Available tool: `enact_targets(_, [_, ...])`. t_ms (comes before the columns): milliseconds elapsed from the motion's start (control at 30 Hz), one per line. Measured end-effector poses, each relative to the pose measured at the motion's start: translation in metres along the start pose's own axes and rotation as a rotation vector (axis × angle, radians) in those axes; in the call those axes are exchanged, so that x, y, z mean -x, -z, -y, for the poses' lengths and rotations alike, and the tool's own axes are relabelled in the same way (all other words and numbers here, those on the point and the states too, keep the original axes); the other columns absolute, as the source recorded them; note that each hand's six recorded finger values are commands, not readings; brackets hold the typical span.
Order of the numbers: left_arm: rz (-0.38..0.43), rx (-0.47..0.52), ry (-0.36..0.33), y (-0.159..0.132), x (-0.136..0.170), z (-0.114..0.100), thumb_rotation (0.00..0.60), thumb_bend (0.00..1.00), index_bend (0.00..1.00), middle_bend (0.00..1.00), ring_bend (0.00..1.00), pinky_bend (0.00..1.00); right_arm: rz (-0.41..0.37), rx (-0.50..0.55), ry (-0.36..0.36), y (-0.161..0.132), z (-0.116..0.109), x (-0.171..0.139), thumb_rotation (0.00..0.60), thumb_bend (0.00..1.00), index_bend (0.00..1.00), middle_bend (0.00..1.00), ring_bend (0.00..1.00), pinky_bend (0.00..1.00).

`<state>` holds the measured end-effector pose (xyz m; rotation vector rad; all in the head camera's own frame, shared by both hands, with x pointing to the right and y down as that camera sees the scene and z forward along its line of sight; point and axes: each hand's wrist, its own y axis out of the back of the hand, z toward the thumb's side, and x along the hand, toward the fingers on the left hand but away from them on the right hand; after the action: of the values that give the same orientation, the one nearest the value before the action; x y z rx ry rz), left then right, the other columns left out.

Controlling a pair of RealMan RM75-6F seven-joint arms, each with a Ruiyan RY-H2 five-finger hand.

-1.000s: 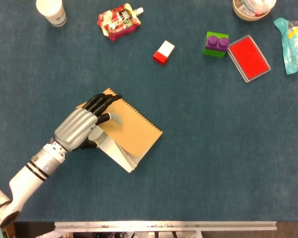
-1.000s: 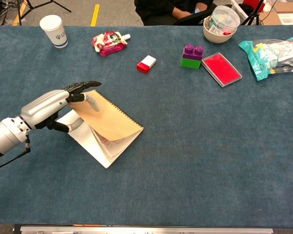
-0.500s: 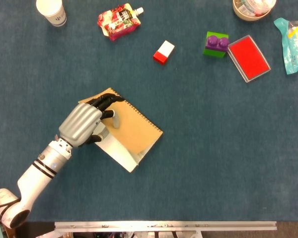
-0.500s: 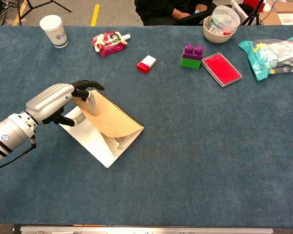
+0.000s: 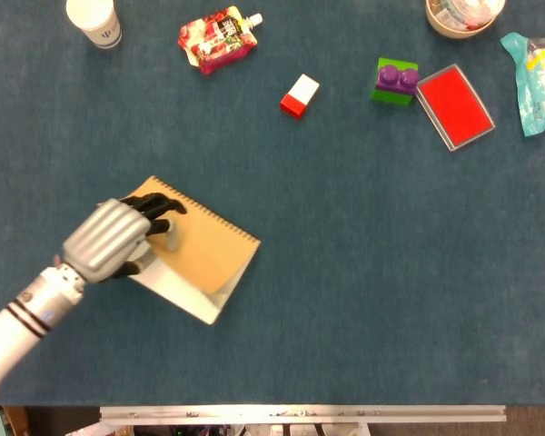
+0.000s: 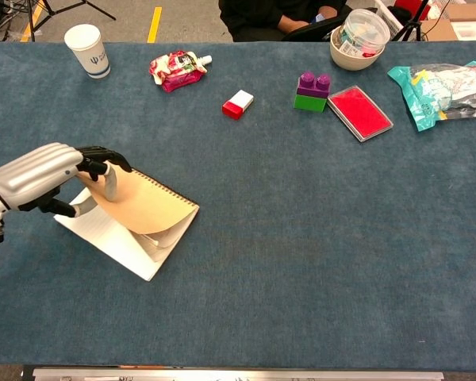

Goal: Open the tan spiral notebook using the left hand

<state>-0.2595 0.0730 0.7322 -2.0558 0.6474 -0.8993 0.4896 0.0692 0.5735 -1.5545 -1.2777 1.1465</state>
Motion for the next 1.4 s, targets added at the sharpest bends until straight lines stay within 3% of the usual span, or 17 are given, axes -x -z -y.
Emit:
enact_targets(233, [-0.002,-0.121,0.061,0.021,0.026,-0.027,0.6,0.49,0.69,0.26,0.23,0.5,-0.002,0.003,0.001,-0.001,0.002,-0.001,0.6,0.39,0.36,0.37,0.23,0.29])
enact_targets(433, [0.032,-0.204,0.117,0.017,0.029,-0.055,0.6,0.49,0.68,0.25,0.23,0.5,0.0,0.008,0.002,0.001,0.004,-0.002,0.6,0.39,0.36,0.37,0.23,0.29])
enact_targets(967, [0.131,-0.317,0.37,-0.032,-0.044,-0.046,0.6,0.5,0.65,0.2,0.16,0.34,0.024,0.015,0.032,0.013,-0.005,-0.009,0.6,0.39,0.36,0.37,0.23,0.29])
enact_targets(1400, [0.119,-0.385,0.447,-0.06,-0.099,-0.061,0.6,0.51,0.65,0.19,0.14,0.27,0.026,0.023,0.02,0.015,0.001,-0.007,0.6,0.39,0.36,0.37,0.23,0.29])
